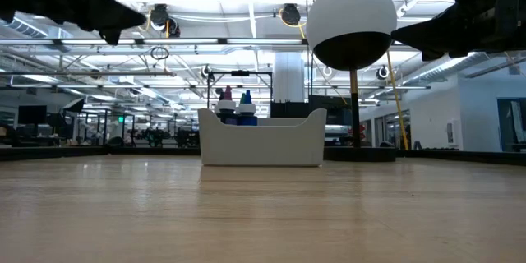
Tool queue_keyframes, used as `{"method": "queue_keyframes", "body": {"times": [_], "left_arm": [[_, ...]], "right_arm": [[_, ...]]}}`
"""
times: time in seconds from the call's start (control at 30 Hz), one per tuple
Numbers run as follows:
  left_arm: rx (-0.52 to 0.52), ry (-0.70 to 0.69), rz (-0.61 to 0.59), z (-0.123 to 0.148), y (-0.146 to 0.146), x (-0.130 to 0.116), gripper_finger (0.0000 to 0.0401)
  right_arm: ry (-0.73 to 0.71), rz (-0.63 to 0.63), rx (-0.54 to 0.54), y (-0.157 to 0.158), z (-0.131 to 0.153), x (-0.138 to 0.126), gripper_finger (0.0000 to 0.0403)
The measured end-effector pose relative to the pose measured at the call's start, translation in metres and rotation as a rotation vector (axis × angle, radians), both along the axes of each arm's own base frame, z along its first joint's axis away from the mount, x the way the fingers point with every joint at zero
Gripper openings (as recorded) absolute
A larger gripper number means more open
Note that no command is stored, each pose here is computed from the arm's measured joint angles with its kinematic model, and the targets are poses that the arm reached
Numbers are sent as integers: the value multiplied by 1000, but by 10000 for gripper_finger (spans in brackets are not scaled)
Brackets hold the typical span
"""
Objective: Pick & Place food coloring
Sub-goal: Return to Home Position
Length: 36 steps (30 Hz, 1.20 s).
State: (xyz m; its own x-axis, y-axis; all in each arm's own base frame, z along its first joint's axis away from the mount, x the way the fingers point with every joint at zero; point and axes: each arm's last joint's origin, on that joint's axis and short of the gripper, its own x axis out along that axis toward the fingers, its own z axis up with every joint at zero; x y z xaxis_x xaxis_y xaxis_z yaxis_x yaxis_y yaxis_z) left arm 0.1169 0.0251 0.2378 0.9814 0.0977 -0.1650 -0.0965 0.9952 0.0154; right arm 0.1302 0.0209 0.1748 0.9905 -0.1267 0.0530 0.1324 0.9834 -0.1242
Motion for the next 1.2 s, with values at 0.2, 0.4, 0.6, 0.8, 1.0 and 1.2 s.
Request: {"method": "queue_keyframes", "body": {"times": [0.2,0.4,0.6,0.8,1.0,1.2], "left_arm": [[91,-127,-57,-24,-5,3,4],[148,-127,-64,-29,-5,0,4],[178,-128,-83,-29,-6,-5,2],[179,-120,-113,-30,-5,-6,2],[182,-127,-77,-51,-1,-7,2],[166,-172,-57,-67,5,-9,1]], "right_arm": [[-8,1,30,0,0,0,0],[-36,2,35,-1,4,-6,0],[-34,-5,34,-6,5,-14,0],[-20,-20,55,-14,3,-21,0],[-7,-32,66,-19,0,-28,0],[-6,-55,96,-25,-2,-34,0]]}}
